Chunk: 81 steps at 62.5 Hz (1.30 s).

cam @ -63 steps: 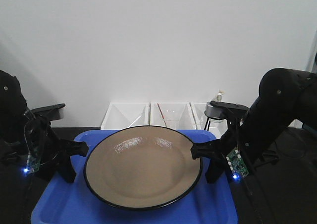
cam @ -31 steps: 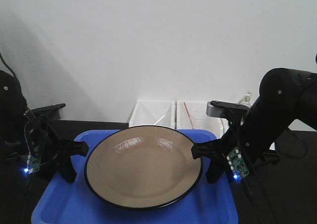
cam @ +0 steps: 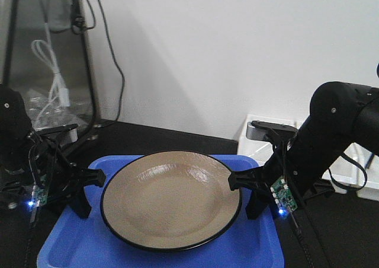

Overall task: Place disk in tray to left cabinet
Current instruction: 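Hold the tray level with both grippers while the base turns away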

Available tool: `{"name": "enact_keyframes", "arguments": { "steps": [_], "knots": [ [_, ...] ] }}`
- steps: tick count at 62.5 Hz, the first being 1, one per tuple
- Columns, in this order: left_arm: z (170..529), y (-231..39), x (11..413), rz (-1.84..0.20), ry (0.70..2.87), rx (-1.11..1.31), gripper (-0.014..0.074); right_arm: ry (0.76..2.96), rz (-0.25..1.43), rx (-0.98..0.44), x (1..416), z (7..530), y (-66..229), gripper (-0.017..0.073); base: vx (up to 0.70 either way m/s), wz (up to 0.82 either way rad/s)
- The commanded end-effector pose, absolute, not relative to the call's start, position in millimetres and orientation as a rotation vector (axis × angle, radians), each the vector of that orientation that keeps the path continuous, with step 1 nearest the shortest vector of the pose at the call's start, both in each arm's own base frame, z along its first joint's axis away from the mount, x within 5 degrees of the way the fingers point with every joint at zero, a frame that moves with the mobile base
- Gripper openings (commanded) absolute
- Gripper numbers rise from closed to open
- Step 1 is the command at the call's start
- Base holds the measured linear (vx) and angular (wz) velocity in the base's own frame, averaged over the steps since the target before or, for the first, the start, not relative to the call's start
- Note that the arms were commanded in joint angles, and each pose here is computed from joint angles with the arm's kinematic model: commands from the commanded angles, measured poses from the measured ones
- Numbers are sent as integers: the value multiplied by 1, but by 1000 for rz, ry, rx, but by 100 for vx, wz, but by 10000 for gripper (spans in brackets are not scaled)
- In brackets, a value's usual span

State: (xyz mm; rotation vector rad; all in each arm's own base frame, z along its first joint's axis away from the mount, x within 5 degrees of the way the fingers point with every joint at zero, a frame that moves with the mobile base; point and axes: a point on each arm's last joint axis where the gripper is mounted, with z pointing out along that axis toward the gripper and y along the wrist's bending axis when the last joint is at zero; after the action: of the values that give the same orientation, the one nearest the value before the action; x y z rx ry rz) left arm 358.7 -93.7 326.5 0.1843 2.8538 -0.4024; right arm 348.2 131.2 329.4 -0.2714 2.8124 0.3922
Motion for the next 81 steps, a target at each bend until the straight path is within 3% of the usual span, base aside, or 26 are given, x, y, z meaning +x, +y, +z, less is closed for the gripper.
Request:
{"name": "enact_keyframes", "arguments": {
  "steps": [1, 81],
  "knots": [
    [359, -99, 348, -483, 2739, 179, -1, 2678, 483, -278, 339, 364, 133, -3, -15, 59],
    [359, -99, 348, -483, 2739, 179, -1, 2684, 484, -279, 338, 364, 133, -3, -13, 63]
  ]
}}
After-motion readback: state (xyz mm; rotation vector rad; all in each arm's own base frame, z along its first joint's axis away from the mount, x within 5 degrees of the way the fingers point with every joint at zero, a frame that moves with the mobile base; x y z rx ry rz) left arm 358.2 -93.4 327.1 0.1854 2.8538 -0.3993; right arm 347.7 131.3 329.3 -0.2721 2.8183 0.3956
